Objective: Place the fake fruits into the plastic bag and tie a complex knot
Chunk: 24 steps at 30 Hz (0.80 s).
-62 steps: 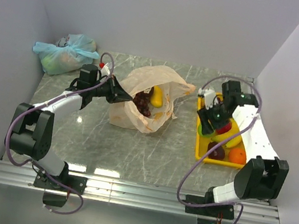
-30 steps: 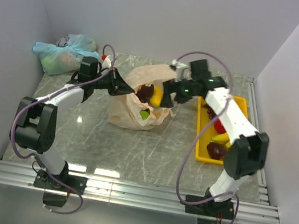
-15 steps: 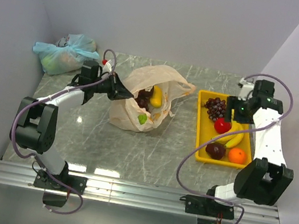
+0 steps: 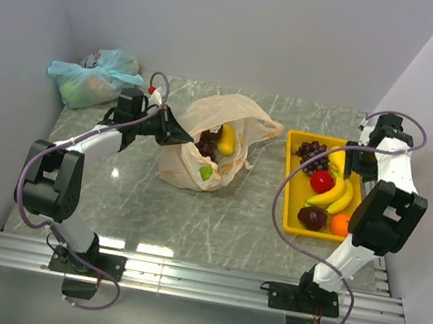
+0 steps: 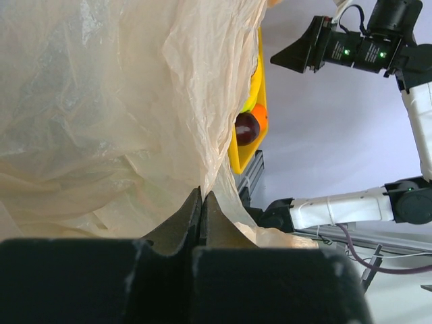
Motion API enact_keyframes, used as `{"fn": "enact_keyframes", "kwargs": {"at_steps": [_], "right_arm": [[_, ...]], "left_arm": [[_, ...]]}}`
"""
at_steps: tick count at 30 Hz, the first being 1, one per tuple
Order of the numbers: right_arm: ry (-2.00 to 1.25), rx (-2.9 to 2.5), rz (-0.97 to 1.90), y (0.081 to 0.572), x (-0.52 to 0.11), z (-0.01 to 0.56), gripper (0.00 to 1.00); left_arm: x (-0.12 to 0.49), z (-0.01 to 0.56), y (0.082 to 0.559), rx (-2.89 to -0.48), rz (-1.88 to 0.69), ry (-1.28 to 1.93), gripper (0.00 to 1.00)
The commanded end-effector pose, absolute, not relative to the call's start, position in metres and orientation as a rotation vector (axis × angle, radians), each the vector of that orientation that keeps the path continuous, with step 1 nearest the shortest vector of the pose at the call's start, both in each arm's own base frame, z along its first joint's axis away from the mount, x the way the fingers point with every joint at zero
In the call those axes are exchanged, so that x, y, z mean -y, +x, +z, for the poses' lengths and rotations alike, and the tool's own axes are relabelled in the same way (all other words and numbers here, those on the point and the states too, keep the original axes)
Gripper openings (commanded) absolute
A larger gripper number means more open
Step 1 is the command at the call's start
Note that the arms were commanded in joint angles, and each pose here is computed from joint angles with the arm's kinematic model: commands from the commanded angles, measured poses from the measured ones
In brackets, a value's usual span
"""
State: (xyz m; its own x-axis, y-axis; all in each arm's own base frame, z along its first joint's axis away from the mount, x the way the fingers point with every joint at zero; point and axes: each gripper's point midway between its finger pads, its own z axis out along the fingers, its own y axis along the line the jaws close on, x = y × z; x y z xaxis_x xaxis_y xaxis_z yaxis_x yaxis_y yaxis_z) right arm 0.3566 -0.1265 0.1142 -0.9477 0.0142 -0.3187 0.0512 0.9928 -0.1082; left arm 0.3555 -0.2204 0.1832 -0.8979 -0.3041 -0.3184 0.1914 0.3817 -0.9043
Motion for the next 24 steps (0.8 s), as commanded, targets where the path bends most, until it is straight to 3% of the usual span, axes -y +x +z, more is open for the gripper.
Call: {"fn": "enact_keyframes", "kwargs": {"at_steps": [1, 24], "right_arm": [[0.012, -2.741, -0.227, 0.384, 0.141, 0.127, 0.64], [-0.13, -2.855, -0.049, 0.4, 0.112, 0.049, 0.66]], "left_arm": [[0.222, 0.189, 0.36, -2.184, -1.514, -0.045, 0.0], [0.225, 0.177, 0.374, -2.228, -1.517, -0.075, 0.0]]}}
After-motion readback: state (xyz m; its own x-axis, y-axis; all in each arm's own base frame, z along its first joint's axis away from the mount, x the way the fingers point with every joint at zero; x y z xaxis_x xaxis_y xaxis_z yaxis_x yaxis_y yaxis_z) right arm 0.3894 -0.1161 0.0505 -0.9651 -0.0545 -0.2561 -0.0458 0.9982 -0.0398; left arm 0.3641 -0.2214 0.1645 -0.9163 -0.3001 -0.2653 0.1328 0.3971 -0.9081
